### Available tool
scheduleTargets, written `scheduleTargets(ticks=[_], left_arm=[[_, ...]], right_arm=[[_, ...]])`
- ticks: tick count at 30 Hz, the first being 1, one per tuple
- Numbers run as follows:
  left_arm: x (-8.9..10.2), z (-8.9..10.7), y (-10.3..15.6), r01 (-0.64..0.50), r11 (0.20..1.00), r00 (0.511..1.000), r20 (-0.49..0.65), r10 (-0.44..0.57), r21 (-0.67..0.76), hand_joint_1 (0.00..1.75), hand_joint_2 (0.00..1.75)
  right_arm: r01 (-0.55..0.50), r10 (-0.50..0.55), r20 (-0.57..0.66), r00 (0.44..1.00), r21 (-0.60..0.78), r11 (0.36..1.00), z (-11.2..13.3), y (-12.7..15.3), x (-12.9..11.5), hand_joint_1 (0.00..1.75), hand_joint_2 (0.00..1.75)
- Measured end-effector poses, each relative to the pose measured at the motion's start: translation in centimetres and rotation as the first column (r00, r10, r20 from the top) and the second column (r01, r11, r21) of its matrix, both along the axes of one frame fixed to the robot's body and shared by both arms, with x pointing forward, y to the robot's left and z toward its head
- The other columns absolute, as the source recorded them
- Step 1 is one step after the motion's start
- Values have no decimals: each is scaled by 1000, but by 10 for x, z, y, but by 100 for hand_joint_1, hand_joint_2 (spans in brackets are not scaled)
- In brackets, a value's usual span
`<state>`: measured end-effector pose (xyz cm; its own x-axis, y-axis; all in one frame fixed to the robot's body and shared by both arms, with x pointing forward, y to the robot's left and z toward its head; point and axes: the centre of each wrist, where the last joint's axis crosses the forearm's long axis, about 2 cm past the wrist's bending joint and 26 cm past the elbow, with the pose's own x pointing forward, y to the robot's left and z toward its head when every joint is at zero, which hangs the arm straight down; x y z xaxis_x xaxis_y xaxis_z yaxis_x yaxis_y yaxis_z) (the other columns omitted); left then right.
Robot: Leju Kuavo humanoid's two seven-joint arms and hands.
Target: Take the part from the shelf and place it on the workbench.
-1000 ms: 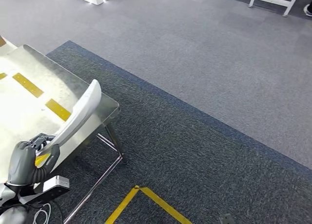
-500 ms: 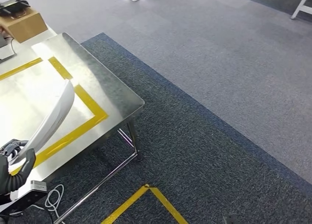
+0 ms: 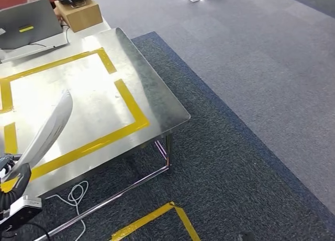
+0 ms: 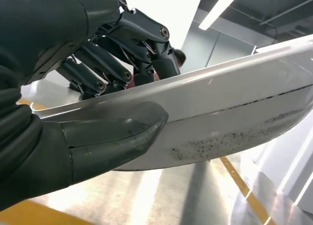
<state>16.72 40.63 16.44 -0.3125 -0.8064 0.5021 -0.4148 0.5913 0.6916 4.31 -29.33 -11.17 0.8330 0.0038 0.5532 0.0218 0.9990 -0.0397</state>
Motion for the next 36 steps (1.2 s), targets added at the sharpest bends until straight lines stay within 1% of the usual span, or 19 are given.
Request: scheduleTargets(ticks=[9, 20, 25, 36], left_arm=[[-2, 0, 2, -10, 1000, 1000, -5, 10, -7, 175, 175], [-4, 0, 3, -19, 1000, 1000, -8, 19, -11, 175, 175], [-3, 0, 1, -19, 1000, 1000, -11, 19, -21, 175, 175], [-3, 0, 1, -19, 999, 1000, -16, 18, -34, 175, 175]], right_arm=[[0, 0, -1, 1000, 3, 1000, 0, 0, -1, 0, 0], [-4, 4, 10, 1000, 1, 1000, 1, 0, 5, 0, 0], [-4, 4, -1, 1000, 1, 1000, 0, 0, -1, 0, 0], [-3, 3, 3, 1000, 4, 1000, 0, 0, 2, 0, 0]])
